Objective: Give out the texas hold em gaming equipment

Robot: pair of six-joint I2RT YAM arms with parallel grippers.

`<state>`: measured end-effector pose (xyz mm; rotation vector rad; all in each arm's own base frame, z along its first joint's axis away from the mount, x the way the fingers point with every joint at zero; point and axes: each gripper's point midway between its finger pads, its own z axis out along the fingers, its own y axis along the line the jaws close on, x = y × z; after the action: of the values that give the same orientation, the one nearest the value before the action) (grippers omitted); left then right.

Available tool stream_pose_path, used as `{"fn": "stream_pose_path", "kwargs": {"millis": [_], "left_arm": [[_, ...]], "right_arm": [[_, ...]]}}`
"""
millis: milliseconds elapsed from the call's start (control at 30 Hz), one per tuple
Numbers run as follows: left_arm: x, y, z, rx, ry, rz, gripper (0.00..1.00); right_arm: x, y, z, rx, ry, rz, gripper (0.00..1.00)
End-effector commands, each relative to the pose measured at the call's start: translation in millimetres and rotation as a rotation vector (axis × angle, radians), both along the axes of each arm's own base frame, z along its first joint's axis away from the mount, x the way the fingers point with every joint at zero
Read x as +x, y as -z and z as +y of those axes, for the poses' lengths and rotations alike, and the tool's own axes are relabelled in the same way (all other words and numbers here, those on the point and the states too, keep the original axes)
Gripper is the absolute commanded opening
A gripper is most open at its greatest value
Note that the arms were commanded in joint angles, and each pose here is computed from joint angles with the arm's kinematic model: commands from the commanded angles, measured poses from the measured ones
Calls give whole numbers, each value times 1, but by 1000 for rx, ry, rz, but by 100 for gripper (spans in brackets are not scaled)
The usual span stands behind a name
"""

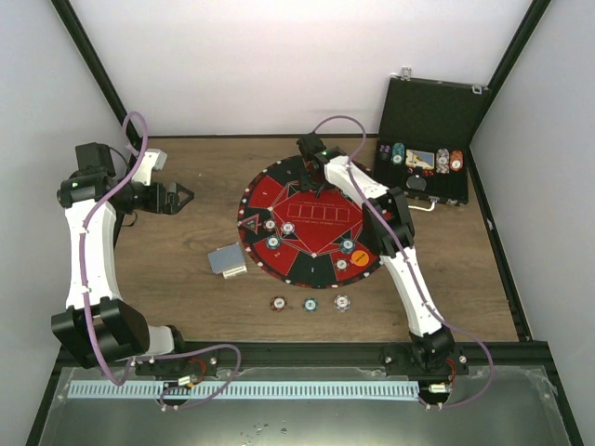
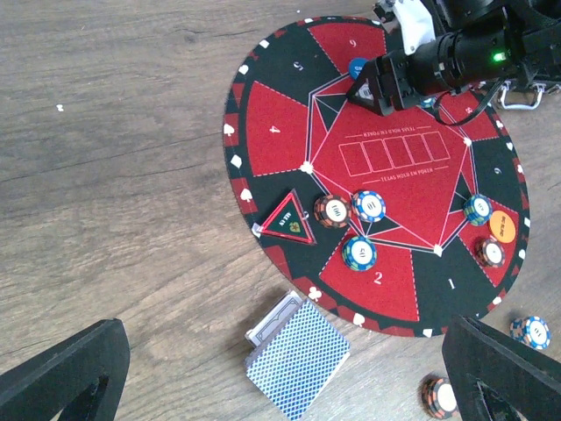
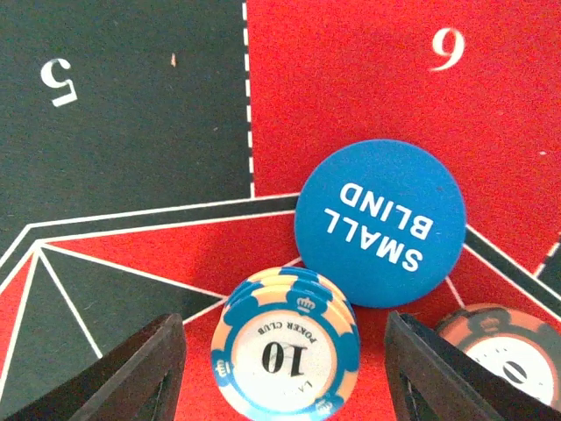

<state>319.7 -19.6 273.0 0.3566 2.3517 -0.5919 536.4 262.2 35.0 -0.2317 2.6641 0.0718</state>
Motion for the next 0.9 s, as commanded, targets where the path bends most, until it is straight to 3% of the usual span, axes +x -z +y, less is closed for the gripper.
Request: {"fn": "stream_pose_path", "kwargs": {"millis": [0, 167, 333, 433, 667, 867], "left_arm": [[2, -3, 2, 6, 2, -11, 100], [2, -1, 2, -1, 0, 11, 100], [-3, -4, 2, 10, -9, 6, 100], [-8, -6, 0, 8, -9, -4, 100], [-18, -3, -3, 10, 0, -5, 100], [-20, -4, -6, -7, 4, -5, 100]], "right_arm": [[11, -92, 2, 77, 1, -145, 65], [-13, -138, 12, 104, -18, -178, 65], [-74, -163, 33, 124, -74, -186, 65], [-139, -156, 34, 137, -98, -158, 68], [-281, -98, -2, 147, -72, -16, 85], [-355, -52, -34, 100, -30, 102, 91]]}}
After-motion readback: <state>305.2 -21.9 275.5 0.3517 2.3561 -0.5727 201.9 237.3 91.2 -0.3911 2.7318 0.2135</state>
